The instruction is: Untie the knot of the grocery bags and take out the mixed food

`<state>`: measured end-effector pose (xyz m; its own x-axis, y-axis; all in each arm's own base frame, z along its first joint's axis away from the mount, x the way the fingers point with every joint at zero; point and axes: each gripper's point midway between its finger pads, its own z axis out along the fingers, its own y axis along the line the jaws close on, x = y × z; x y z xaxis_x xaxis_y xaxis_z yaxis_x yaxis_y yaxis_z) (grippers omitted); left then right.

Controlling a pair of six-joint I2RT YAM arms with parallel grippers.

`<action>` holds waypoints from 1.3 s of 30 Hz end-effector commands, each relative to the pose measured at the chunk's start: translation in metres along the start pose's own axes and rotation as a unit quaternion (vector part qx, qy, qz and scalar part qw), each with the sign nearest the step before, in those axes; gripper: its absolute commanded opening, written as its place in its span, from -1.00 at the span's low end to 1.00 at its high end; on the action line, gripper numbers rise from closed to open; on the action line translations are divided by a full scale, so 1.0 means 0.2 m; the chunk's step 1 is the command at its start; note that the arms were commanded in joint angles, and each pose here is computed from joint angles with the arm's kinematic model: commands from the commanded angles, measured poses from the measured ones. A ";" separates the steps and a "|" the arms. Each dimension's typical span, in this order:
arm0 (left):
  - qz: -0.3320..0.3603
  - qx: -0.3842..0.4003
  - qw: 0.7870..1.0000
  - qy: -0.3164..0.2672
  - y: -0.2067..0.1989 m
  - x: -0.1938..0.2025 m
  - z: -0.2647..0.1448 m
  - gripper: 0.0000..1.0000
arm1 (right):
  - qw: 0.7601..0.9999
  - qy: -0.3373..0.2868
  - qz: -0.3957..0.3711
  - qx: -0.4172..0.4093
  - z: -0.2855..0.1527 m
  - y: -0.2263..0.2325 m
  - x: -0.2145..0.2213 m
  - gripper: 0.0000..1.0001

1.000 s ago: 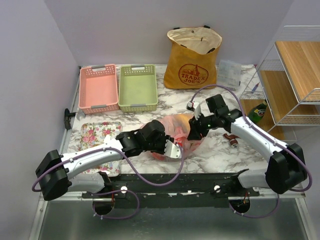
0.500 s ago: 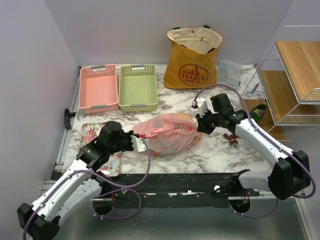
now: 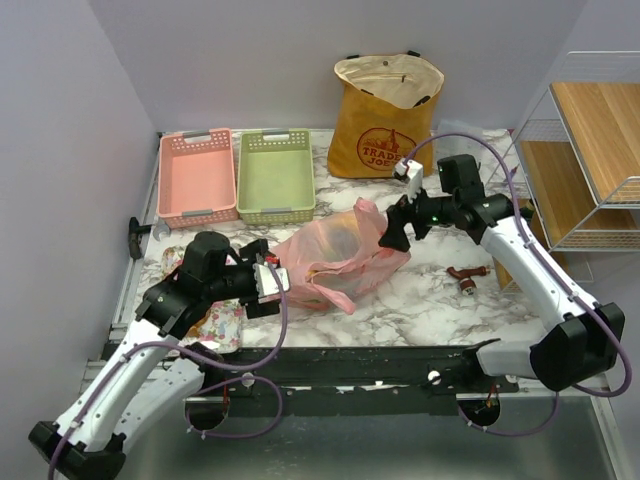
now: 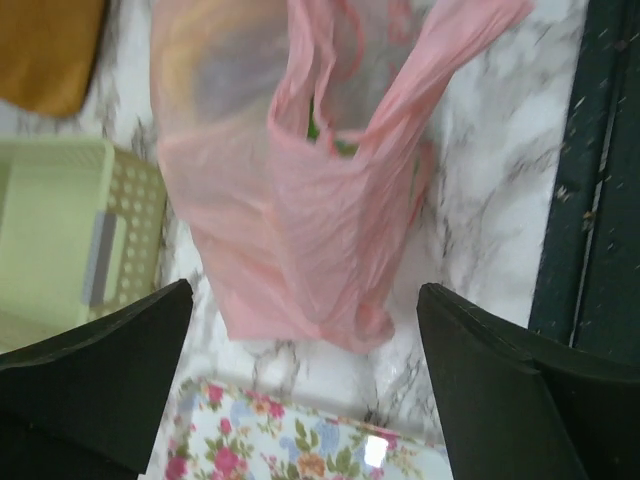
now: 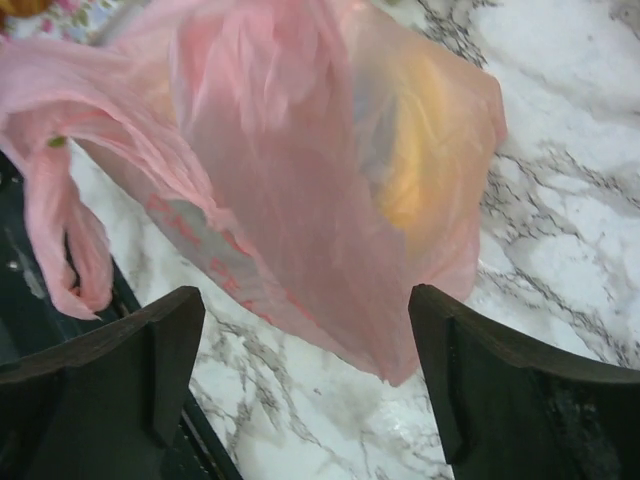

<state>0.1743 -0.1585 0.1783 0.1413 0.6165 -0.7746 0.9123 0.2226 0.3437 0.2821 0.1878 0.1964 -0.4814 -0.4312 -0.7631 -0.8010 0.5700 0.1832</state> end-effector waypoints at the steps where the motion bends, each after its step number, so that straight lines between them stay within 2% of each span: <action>1: 0.007 0.050 0.997 -0.066 -0.09 -0.30 -0.03 0.97 | 0.997 -0.043 0.024 -0.059 -0.02 0.13 -0.18 0.87; 4: -0.013 0.050 0.996 -0.077 -0.06 -0.45 0.03 0.97 | 0.998 -0.043 0.029 -0.041 0.05 0.08 -0.21 1.00; 6: -0.041 0.037 0.995 -0.078 -0.01 -0.51 0.08 0.96 | 0.998 -0.042 0.032 -0.026 0.11 0.03 -0.22 0.99; 8: -0.070 0.022 0.995 -0.065 0.06 -0.55 0.14 0.83 | 0.999 -0.032 0.027 -0.020 0.16 0.01 -0.21 0.93; 10: -0.097 0.022 0.994 -0.037 0.09 -0.54 0.21 0.52 | 0.999 -0.021 0.024 -0.023 0.18 0.00 -0.19 0.66; 11: -0.110 0.021 0.994 -0.020 0.09 -0.52 0.25 0.43 | 0.999 -0.018 0.022 -0.023 0.18 0.00 -0.19 0.52; 14: -0.143 0.017 0.989 0.033 0.08 -0.40 0.35 0.38 | 0.999 -0.013 0.016 -0.026 0.11 0.04 -0.18 -0.09; 15: -0.142 0.008 0.989 0.046 0.08 -0.35 0.36 0.30 | 1.000 -0.012 0.013 -0.025 0.08 0.06 -0.19 -0.22; 17: -0.125 -0.020 0.989 0.073 0.10 -0.24 0.35 0.06 | 1.000 -0.021 0.009 -0.002 0.00 0.06 -0.21 -0.72; 18: -0.120 -0.039 0.988 0.090 0.12 -0.18 0.33 -0.11 | 0.999 -0.028 0.011 0.015 -0.03 0.05 -0.23 -0.91; 19: -0.121 -0.058 0.985 0.109 0.15 -0.12 0.31 -0.21 | 0.999 -0.037 0.010 0.033 -0.07 0.05 -0.24 -0.99; 22: -0.159 -0.091 0.968 0.173 0.22 0.06 0.23 -0.43 | 0.997 -0.055 0.011 0.054 -0.18 0.07 -0.27 -0.99; 24: -0.171 -0.109 0.959 0.200 0.27 0.15 0.16 -0.47 | 0.996 -0.063 0.018 0.058 -0.23 0.10 -0.29 -0.99; 28: -0.149 -0.143 0.957 0.204 0.35 0.24 0.02 -0.49 | 0.992 -0.072 0.030 0.099 -0.30 0.07 -0.30 -0.99; 31: -0.155 -0.126 0.962 0.184 0.35 0.26 -0.07 -0.54 | 0.991 -0.078 0.029 0.104 -0.33 0.07 -0.32 -0.99; 33: -0.146 -0.094 0.970 0.167 0.32 0.23 -0.09 -0.50 | 0.994 -0.084 0.033 0.065 -0.32 0.14 -0.34 -0.99; 35: -0.123 -0.078 0.980 0.139 0.32 0.16 -0.09 -0.30 | 0.995 -0.086 0.051 0.015 -0.30 0.22 -0.35 -0.99; 36: -0.114 -0.071 0.984 0.116 0.33 0.09 -0.09 -0.13 | 0.995 -0.085 0.056 -0.012 -0.28 0.27 -0.34 -0.99; 38: -0.100 -0.051 0.992 0.057 0.33 -0.09 -0.12 0.45 | 0.993 -0.080 0.068 -0.050 -0.26 0.32 -0.33 -0.99; 39: -0.093 -0.046 0.994 0.026 0.34 -0.20 -0.15 0.67 | 0.992 -0.081 0.072 -0.059 -0.25 0.33 -0.33 -0.99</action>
<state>0.2391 -0.1073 0.1866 -0.2546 0.6857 -0.6819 0.7893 0.5548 0.2632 0.2607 0.2003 0.2797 -0.4938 -0.2692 -0.8269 -0.7401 0.6293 0.2371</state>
